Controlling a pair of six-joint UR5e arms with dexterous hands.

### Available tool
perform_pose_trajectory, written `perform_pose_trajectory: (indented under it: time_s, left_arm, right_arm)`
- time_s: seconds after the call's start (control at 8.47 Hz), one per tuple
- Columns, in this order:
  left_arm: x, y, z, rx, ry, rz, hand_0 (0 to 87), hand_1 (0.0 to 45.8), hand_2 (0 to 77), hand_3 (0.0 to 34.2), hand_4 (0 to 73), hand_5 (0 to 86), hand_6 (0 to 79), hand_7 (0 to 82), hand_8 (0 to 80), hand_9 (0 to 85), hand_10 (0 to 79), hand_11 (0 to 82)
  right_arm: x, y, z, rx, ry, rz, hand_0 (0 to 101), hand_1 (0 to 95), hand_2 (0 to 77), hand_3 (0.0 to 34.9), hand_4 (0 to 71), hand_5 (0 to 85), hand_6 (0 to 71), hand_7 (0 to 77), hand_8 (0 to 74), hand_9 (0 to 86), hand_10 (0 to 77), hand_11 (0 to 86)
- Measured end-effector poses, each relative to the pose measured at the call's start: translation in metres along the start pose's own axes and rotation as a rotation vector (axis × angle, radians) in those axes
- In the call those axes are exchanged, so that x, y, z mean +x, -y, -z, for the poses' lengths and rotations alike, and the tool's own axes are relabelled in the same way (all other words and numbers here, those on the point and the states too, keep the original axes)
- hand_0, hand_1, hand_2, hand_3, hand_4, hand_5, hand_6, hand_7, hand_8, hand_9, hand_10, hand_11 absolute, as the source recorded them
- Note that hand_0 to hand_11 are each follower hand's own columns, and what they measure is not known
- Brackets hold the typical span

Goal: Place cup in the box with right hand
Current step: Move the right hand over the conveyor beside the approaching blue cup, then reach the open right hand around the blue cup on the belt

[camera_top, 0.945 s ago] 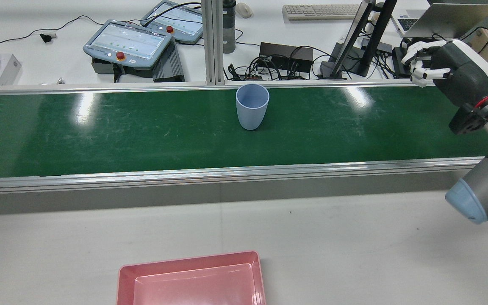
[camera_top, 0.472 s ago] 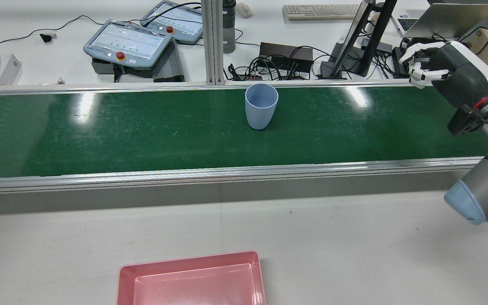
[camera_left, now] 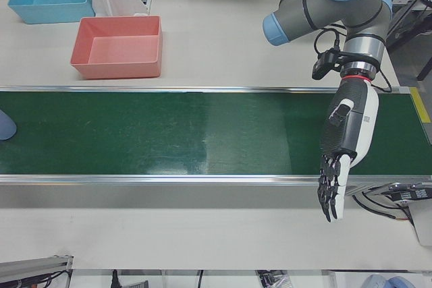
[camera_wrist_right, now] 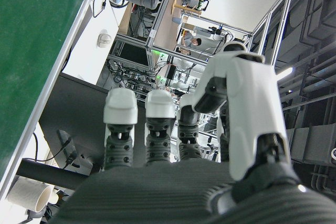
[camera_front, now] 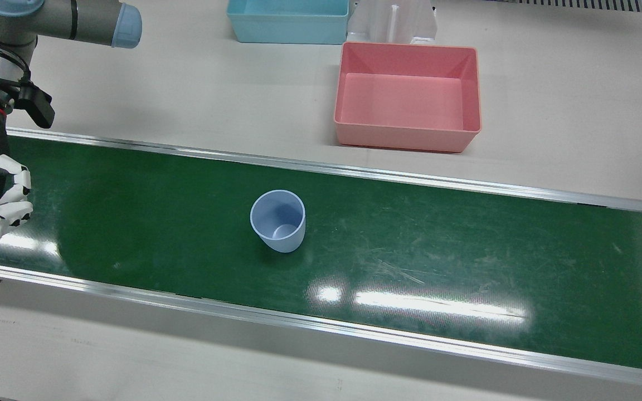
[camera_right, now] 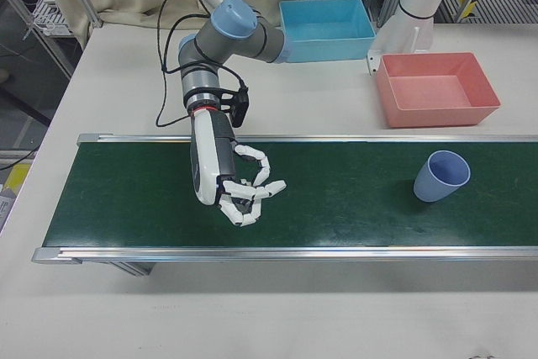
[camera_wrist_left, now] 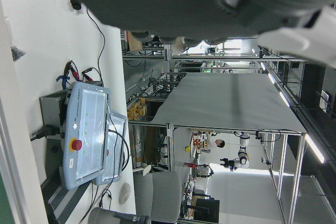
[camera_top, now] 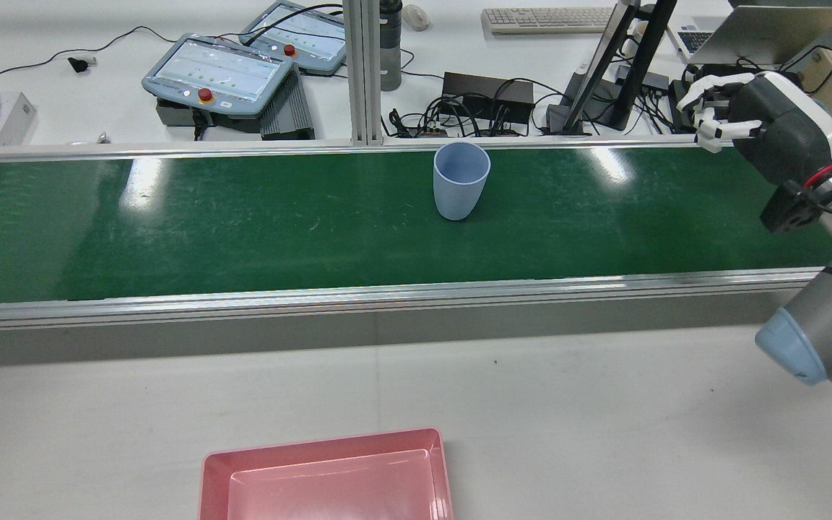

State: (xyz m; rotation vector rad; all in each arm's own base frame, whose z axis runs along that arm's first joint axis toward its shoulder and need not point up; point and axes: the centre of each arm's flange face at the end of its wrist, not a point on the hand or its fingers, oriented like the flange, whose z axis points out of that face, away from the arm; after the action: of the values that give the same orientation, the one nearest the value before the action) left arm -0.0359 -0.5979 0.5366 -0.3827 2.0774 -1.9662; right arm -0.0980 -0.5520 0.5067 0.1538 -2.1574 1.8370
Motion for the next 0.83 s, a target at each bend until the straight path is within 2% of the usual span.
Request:
perform_pose_trajectory:
  time_s: [0.35, 0.47, 0.71, 0.83]
  left_arm:
    - [0.000, 0.000, 0.000, 0.000, 0.000, 0.000, 0.0, 0.5, 0.5, 0.0, 0.0, 0.0, 0.0, 0.0, 0.0, 0.0, 0.0, 0.0]
    - [0.000, 0.000, 0.000, 0.000, 0.000, 0.000, 0.0, 0.5, 0.5, 0.0, 0.0, 0.0, 0.0, 0.0, 0.0, 0.0, 0.0, 0.0]
    - [0.000, 0.000, 0.000, 0.000, 0.000, 0.000, 0.0, 0.5, 0.5, 0.0, 0.0, 0.0, 0.0, 0.0, 0.0, 0.0, 0.0, 0.0]
    - [0.000, 0.000, 0.000, 0.000, 0.000, 0.000, 0.0, 0.5, 0.5, 0.0, 0.0, 0.0, 0.0, 0.0, 0.0, 0.0, 0.0, 0.0]
  right_arm:
    - [0.000, -0.001, 0.000, -0.002, 0.000, -0.003, 67, 35.5, 59.5, 10.0, 46.9, 22.4, 32.2, 69.8, 62.2, 69.8, 64.4, 69.8]
    - [0.000, 0.000, 0.001, -0.002, -0.001, -0.004, 65, 35.5, 59.5, 10.0, 44.2, 22.4, 32.2, 69.8, 62.2, 69.8, 64.4, 69.8]
    - [0.006, 0.003, 0.005, 0.001, -0.019, -0.004, 66, 35.5, 59.5, 10.0, 43.6, 22.4, 31.6, 69.8, 62.2, 69.8, 63.8, 69.8]
    - [0.012, 0.002, 0.007, -0.004, -0.038, -0.003, 71, 35.5, 57.8, 9.9, 35.5, 20.2, 28.9, 69.8, 58.9, 69.8, 60.5, 69.8]
